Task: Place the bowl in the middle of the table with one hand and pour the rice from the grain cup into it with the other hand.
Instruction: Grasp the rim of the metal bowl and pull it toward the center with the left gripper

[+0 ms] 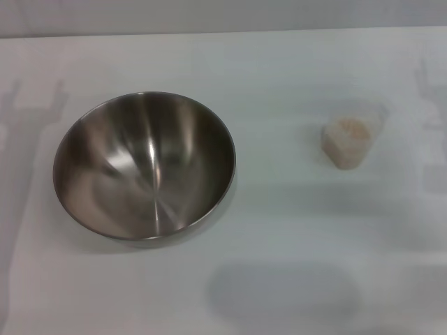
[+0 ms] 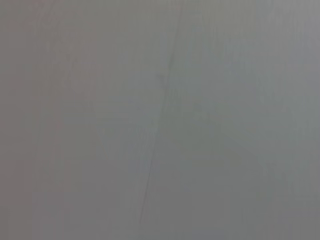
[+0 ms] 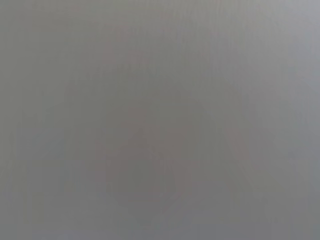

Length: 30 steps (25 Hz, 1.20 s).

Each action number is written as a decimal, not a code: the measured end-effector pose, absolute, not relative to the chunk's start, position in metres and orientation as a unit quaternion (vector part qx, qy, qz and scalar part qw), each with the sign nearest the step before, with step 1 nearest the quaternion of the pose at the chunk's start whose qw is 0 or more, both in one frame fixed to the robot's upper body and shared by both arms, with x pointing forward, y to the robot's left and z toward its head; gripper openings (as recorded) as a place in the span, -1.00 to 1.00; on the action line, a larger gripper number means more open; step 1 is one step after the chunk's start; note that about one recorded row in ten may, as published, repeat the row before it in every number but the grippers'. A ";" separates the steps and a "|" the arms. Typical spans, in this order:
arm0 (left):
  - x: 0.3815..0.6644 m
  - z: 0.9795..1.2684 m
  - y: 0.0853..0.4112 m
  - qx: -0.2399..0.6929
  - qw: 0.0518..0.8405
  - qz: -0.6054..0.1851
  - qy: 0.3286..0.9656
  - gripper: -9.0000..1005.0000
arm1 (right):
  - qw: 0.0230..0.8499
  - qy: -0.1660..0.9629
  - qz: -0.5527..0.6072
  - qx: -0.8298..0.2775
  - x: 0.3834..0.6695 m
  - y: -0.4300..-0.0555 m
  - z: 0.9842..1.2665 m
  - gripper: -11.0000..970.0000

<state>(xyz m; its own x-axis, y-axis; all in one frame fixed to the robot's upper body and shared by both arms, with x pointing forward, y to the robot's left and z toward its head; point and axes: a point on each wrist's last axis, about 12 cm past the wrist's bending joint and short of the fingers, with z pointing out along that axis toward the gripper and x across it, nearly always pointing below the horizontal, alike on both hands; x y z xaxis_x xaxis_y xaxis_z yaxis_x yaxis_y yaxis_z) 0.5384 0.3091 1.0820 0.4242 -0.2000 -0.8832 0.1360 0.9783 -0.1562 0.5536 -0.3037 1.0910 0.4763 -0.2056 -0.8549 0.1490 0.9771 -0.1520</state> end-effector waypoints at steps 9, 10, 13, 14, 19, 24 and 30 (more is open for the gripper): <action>0.538 1.080 0.310 -0.031 0.839 -0.097 0.534 0.65 | 0.858 0.502 -0.100 -0.030 0.557 -0.302 1.092 0.38; 0.538 1.080 0.311 -0.031 0.840 -0.097 0.533 0.65 | 0.859 0.502 -0.100 -0.030 0.557 -0.301 1.092 0.38; 0.538 1.081 0.311 -0.032 0.841 -0.097 0.531 0.65 | 0.859 0.502 -0.099 -0.030 0.558 -0.301 1.093 0.37; 0.539 1.081 0.311 -0.033 0.841 -0.097 0.532 0.65 | 0.859 0.502 -0.099 -0.030 0.558 -0.301 1.093 0.37; 0.553 1.084 0.309 -0.041 0.826 -0.101 0.554 0.65 | 0.855 0.508 -0.098 -0.030 0.560 -0.300 1.092 0.37; 0.581 1.098 0.308 -0.060 0.790 -0.106 0.601 0.65 | 0.855 0.509 -0.100 -0.029 0.560 -0.301 1.091 0.37; 0.606 1.136 0.301 -0.052 0.762 -0.109 0.636 0.65 | 0.852 0.512 -0.105 -0.027 0.559 -0.304 1.090 0.37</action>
